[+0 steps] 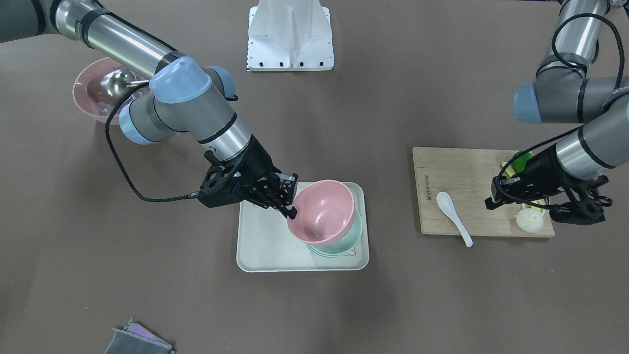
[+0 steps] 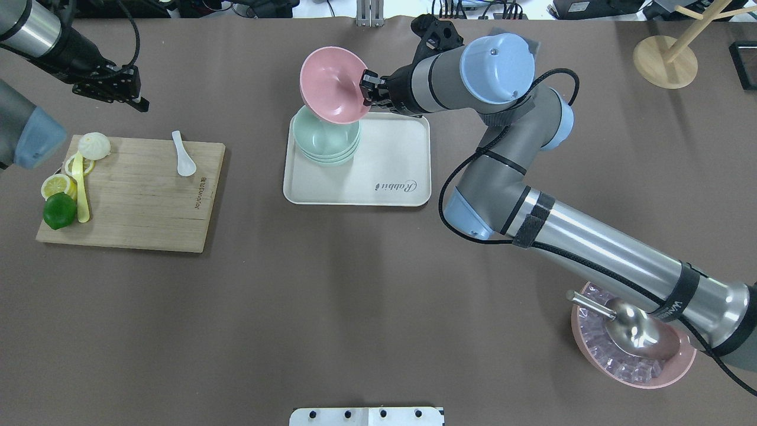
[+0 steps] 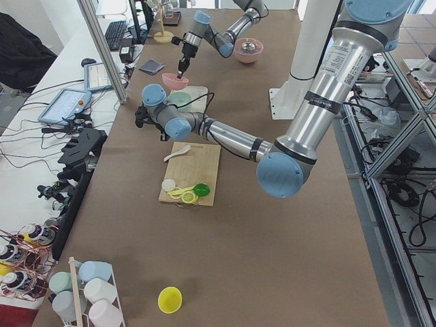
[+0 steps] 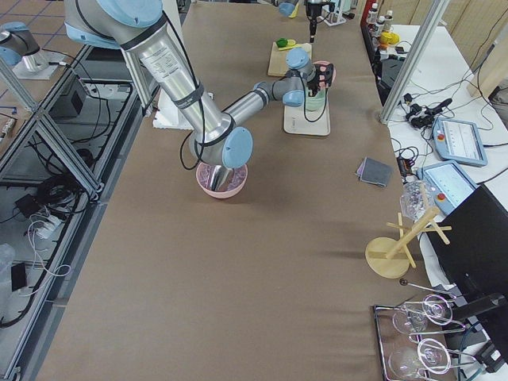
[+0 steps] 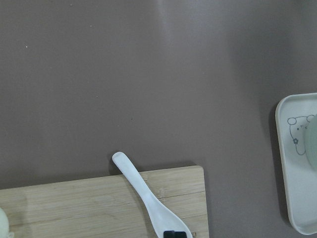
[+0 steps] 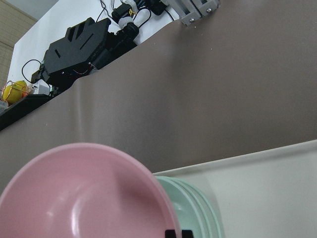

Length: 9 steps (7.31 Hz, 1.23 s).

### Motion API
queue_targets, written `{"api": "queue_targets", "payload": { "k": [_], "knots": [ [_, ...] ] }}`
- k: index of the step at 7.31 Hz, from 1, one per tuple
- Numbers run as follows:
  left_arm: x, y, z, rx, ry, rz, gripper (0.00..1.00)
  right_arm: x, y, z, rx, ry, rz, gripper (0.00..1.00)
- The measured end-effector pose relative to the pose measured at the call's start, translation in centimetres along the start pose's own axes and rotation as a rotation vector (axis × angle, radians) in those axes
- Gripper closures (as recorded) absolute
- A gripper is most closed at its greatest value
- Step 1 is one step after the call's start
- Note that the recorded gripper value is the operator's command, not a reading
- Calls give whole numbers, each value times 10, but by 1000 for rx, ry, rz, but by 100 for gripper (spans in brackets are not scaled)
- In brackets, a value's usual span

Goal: Stack pink bowl on green and place spoon
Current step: 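Hold the pink bowl above the green bowls while the left gripper grasps the spoon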

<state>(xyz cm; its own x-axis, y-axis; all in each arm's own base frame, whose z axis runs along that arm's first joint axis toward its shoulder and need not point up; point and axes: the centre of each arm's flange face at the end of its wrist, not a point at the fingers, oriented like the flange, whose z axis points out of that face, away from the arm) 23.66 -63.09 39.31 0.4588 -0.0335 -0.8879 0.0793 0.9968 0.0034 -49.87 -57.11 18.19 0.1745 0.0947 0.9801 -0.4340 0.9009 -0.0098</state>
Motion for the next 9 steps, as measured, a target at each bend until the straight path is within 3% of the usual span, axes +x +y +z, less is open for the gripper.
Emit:
{"api": "queue_targets", "payload": {
  "k": [1,3,6,9],
  "knots": [
    [10,-5,4,1,-1,-89,55,1,0,0,0,1,0,100],
    [18,-8,21,42,-48,-167,46,4,0,1,-1,5,0,100],
    [21,2,63,102,-213,-216,43,7,0,1,-2,9,1,100],
    [19,30,118,102,-333,-211,43,8,2,2,-3,9,-2,100]
  ]
}}
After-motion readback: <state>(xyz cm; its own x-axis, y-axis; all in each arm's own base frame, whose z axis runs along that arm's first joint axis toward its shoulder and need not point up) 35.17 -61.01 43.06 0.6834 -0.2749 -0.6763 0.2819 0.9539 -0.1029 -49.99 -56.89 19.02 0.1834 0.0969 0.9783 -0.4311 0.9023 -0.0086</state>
